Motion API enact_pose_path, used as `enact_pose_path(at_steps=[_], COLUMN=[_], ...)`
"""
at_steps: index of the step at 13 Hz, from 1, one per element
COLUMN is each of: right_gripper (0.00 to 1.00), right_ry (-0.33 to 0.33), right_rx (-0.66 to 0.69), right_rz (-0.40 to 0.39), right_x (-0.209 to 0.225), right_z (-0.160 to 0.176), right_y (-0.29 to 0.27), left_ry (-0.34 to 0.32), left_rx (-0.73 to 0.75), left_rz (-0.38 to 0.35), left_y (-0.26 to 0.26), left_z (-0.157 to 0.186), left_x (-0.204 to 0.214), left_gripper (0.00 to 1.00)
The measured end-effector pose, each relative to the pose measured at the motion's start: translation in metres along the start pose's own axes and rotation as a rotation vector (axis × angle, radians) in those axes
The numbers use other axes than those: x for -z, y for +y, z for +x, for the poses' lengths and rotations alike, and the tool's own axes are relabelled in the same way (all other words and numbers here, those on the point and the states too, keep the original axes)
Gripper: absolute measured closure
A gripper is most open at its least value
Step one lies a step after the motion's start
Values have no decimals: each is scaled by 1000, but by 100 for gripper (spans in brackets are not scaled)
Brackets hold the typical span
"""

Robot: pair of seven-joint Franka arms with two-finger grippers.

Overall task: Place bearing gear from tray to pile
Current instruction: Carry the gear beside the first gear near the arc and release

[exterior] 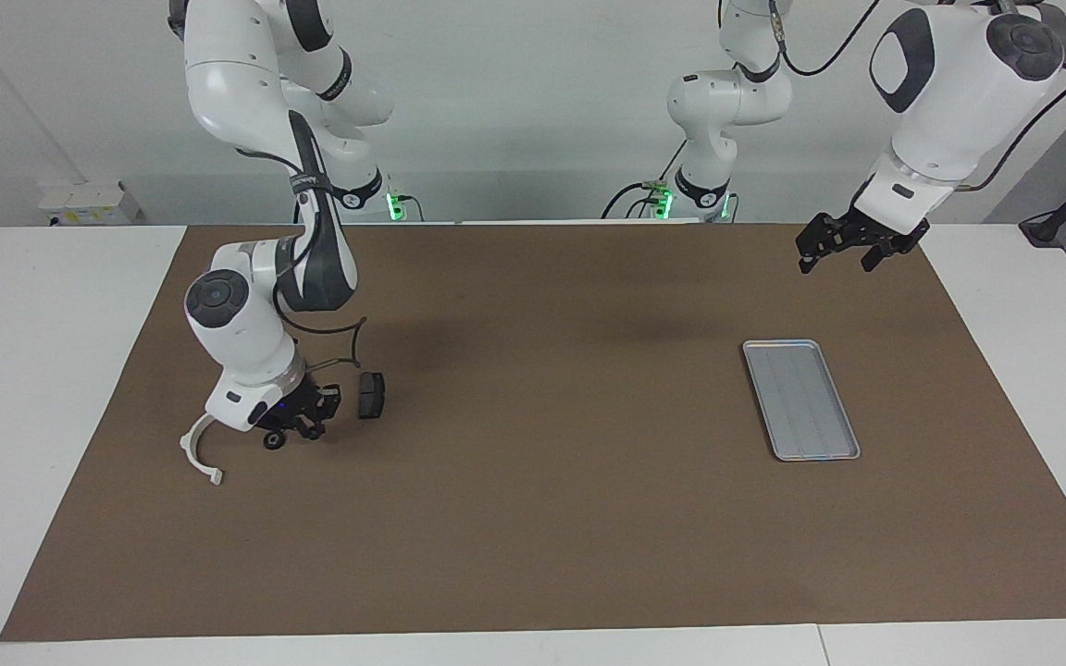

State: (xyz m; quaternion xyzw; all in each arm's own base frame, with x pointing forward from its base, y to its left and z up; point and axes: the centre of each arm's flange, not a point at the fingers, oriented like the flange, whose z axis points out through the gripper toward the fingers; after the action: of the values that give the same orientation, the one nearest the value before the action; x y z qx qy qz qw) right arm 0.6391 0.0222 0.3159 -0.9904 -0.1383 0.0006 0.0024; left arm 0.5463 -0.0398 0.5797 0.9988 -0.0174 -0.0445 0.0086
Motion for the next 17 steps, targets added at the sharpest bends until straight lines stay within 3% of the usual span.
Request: enact_pose_path(at_steps=[15,17], right_gripper=[77,70], right_ry=[16,16], right_rx=[2,2], right_rz=[-1,-1], right_x=[-28,-28], right_z=[-14,-14], right_y=[-5,-5], left_ry=[0,0], left_rx=[0,0], left_rz=[0,0], left_y=[0,0], left_z=[0,0], left_x=[0,0], left_gripper=[0,0])
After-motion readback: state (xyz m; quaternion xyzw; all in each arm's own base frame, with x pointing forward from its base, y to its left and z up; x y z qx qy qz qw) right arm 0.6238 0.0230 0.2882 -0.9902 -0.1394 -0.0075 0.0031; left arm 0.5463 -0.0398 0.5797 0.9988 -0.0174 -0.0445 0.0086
